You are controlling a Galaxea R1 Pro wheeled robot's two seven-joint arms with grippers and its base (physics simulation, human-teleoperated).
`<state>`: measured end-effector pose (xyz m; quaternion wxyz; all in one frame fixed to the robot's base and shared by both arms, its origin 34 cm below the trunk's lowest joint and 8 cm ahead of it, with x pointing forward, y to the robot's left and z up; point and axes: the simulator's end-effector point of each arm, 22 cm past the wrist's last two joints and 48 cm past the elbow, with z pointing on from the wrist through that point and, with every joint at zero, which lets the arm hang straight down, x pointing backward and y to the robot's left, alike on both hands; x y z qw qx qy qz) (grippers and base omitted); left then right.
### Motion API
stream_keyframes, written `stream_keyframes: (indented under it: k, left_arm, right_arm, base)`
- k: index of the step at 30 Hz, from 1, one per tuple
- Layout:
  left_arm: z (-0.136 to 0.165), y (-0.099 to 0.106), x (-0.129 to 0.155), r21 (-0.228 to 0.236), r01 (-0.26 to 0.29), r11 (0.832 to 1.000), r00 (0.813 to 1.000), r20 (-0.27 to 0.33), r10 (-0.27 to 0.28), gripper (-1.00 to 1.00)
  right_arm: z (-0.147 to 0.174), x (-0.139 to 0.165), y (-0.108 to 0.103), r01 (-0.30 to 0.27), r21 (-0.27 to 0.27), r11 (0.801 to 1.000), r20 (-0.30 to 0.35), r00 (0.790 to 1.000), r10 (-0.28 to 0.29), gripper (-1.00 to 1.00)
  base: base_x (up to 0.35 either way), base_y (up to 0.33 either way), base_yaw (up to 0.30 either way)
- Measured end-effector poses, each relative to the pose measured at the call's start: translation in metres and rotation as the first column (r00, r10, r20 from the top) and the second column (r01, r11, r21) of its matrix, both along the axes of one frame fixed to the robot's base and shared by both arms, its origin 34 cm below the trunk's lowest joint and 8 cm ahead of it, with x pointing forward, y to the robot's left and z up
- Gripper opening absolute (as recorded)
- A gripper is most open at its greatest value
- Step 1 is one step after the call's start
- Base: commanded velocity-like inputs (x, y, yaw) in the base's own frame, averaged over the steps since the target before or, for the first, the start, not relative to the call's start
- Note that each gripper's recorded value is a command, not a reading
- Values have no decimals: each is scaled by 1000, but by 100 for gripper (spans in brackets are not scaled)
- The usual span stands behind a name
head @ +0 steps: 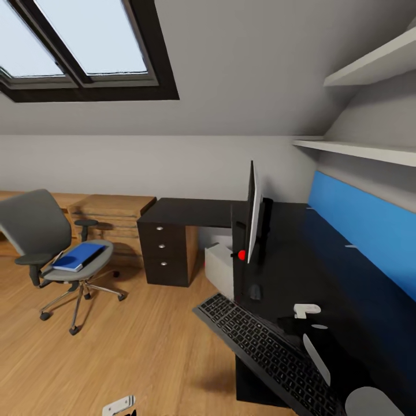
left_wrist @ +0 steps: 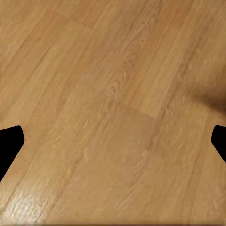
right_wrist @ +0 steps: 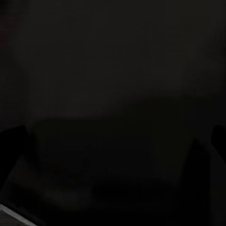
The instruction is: In the bedroom, organize the workspace by keeping the computer under the desk, ensuring the monitor is on the desk, placing the keyboard on the desk next to the monitor, placing the mouse on the desk next to the keyboard, moving the folder from the swivel chair onto the desk next to the mouse, stacking the notebook on top of the folder with the pen on top of the notebook, and positioning the swivel chair next to the desk.
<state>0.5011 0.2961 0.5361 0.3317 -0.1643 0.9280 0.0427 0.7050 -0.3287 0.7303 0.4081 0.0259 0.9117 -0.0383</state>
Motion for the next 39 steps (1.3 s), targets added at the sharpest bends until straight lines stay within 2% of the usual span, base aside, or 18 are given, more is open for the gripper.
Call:
stream_keyframes:
  k: [15, 26, 30, 35, 39]
  left_arm:
    - [0, 0, 0, 0, 0, 1000, 1000, 0, 0, 100]
    - [0, -1, 0, 0, 2, 1000, 1000, 0, -2, 100]
    - [0, -2, 0, -2, 2, 1000, 1000, -1, -2, 100]
    - [0, -4, 0, -4, 5, 1000, 1000, -1, -5, 100]
    - [-1, -4, 0, -5, 6, 1000, 1000, -1, -6, 100]
  right_arm:
    - [0, 0, 0, 0, -1, 1000, -1, 1000, 0, 100]
    - [-1, -1, -7, 28, 30, 999, 3, 1000, -28, 100]
    - [23, 10, -19, 57, 39, 998, 58, 997, -60, 100]
    - [41, 17, -31, 94, 65, 993, 98, 990, -100, 100]
    - [51, 18, -31, 97, 73, 993, 90, 991, -104, 100]
  base:
    - [-16, 53, 0]
    - [0, 0, 0]
    - [-13, 0, 0]
    - [-196, 0, 0]
    - [-303, 0, 0]
